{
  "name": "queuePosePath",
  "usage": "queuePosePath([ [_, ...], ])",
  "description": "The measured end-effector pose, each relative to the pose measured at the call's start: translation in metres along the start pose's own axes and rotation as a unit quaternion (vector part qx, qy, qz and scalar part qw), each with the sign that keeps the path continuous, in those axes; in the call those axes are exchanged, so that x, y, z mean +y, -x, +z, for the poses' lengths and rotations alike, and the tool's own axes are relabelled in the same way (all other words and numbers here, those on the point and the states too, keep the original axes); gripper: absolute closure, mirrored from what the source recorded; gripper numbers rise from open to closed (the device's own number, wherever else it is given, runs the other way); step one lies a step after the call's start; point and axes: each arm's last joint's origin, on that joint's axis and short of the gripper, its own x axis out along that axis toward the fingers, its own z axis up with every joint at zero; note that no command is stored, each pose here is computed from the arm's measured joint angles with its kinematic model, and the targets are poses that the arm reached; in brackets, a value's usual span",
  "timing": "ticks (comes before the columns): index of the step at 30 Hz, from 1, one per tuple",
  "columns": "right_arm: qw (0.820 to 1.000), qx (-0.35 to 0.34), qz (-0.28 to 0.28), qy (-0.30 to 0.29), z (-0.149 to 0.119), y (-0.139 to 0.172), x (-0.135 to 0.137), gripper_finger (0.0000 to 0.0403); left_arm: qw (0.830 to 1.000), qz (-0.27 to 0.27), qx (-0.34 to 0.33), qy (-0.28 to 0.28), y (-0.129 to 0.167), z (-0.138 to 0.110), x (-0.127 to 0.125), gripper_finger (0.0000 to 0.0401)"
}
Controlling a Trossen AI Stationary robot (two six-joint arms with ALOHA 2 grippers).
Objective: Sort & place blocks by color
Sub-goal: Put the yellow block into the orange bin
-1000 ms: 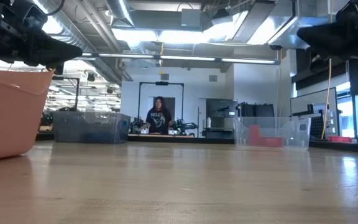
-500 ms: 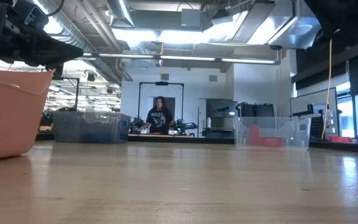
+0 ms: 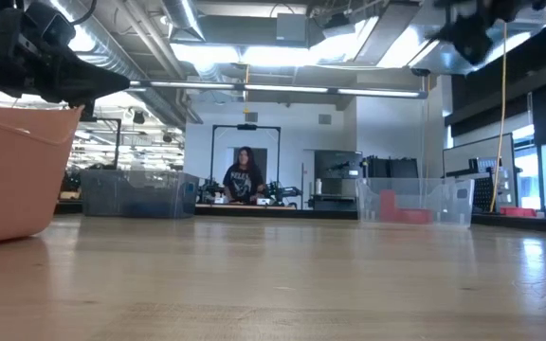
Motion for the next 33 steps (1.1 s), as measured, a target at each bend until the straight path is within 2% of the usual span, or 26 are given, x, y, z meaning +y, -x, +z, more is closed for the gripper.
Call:
queuePosePath([
  [1,0.998,0.06,-0.011,-0.032,0.0,-0.004,0.002,0.018,1.0,0.003,0.0,0.0,0.0,0.0,0.0,0.04],
  [3,0.979,0.175,-0.034,-0.103,-0.005,-0.014,0.005,0.0179,1.0,0.008,0.0,0.0,0.0,0.0,0.0,0.0399],
  [5,0.939,0.287,-0.077,-0.172,-0.02,-0.024,0.009,0.0179,1.0,0.008,0.0,0.0,0.0,0.0,0.0,0.0395],
  [7,0.888,0.373,-0.139,-0.229,-0.04,-0.031,0.013,0.018,1.0,0.007,0.0,0.0,0.0,0.0,0.0,0.0391],
  [10,0.813,0.452,-0.24,-0.28,-0.069,-0.04,0.021,0.018,1.0,0.007,0.0,0.0,0.0,0.0,0.0,0.0386],
  [11,0.795,0.465,-0.267,-0.284,-0.078,-0.042,0.026,0.018,1.0,0.007,0.0,0.0,0.0,0.0,0.0,0.0385],
  [14,0.767,0.475,-0.315,-0.295,-0.1,-0.051,0.043,0.0179,1.0,0.008,0.001,0.0,0.0,0.0,0.0,0.0385],
  [16,0.755,0.466,-0.346,-0.304,-0.115,-0.058,0.053,0.0179,1.0,0.007,0.001,0.0,0.0,0.0,0.0,0.0387],
  [20,0.75,0.428,-0.393,-0.316,-0.146,-0.07,0.07,0.0179,1.0,0.008,0.001,0.0,0.0,0.0,0.0,0.0394],
  [22,0.752,0.416,-0.399,-0.32,-0.16,-0.077,0.076,0.0179,1.0,0.007,0.001,0.0,0.0,0.0,0.0,0.0398],
  [24,0.746,0.411,-0.411,-0.325,-0.171,-0.083,0.08,0.0179,1.0,0.007,0.001,0.0,0.0,0.0,0.0,0.04],
  [33,0.73,0.402,-0.455,-0.313,-0.199,-0.099,0.078,0.018,1.0,0.006,0.001,0.0,0.0,0.0,0.0,0.0391],
])
